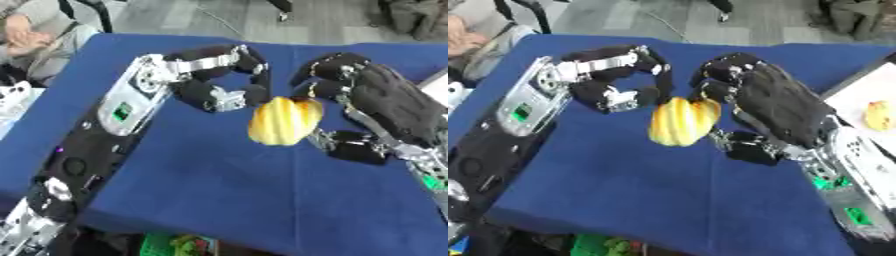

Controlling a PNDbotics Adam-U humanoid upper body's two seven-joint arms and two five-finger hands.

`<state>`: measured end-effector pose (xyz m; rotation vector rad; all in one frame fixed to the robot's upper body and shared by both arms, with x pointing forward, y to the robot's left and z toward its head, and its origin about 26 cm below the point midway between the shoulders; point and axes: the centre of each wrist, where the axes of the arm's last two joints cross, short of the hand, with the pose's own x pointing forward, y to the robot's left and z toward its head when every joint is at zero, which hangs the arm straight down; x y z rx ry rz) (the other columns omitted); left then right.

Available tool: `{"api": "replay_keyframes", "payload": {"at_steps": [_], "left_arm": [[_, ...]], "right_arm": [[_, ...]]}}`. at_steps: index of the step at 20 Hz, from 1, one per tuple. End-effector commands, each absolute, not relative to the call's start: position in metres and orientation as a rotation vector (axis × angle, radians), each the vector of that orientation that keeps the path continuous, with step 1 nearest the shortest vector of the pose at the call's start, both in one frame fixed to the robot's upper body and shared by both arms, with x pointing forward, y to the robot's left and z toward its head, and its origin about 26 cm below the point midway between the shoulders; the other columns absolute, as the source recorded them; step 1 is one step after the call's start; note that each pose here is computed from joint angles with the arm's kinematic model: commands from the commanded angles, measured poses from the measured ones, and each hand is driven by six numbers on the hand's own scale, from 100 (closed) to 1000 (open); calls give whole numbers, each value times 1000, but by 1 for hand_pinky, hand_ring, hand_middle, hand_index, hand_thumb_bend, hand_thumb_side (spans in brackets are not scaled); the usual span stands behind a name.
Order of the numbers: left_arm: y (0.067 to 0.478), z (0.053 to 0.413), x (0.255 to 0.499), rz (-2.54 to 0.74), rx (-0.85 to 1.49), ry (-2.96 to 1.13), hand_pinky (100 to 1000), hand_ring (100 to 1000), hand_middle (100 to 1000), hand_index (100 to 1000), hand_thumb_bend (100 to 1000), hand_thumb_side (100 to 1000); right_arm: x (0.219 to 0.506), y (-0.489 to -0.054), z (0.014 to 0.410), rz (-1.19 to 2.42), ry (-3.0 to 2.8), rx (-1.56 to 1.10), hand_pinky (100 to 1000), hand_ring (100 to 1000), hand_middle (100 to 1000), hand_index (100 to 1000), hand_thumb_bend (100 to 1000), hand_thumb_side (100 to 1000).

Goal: Pick up the objects with one hand, pass them to the other hand, and then place them into the box on the other side of the table.

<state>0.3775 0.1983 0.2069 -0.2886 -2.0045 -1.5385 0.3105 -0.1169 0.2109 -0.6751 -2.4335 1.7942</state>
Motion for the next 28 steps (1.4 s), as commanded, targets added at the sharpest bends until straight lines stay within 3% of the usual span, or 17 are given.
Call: {"api": "replay_keyframes", "payload": {"at_steps": [1,13,22,23,26,28], "left_arm": [[201,219,380,-1525,-243,-2035,765,493,501,636,100,733],[215,218,386,-1381,-186,-2048,774,504,514,650,100,713],[251,212,378,-1210,-113,-2077,777,504,514,649,100,696],[256,210,376,-1185,-101,-2079,777,504,514,649,100,691],[271,203,369,-1110,-65,-2081,778,504,513,648,100,693],[279,198,366,-1072,-44,-2074,778,504,513,648,100,698]], "right_arm": [[306,-119,225,1823,-2465,-727,798,766,674,369,100,100],[303,-139,240,1673,-2478,-773,791,773,641,379,100,100],[355,-216,215,1190,-2183,-1123,778,791,606,413,100,100],[364,-228,210,1116,-2126,-1180,774,795,597,430,100,212],[392,-265,194,904,-1954,-1328,769,800,589,451,100,386],[407,-287,184,804,-1845,-1398,768,802,590,478,100,402]]}}
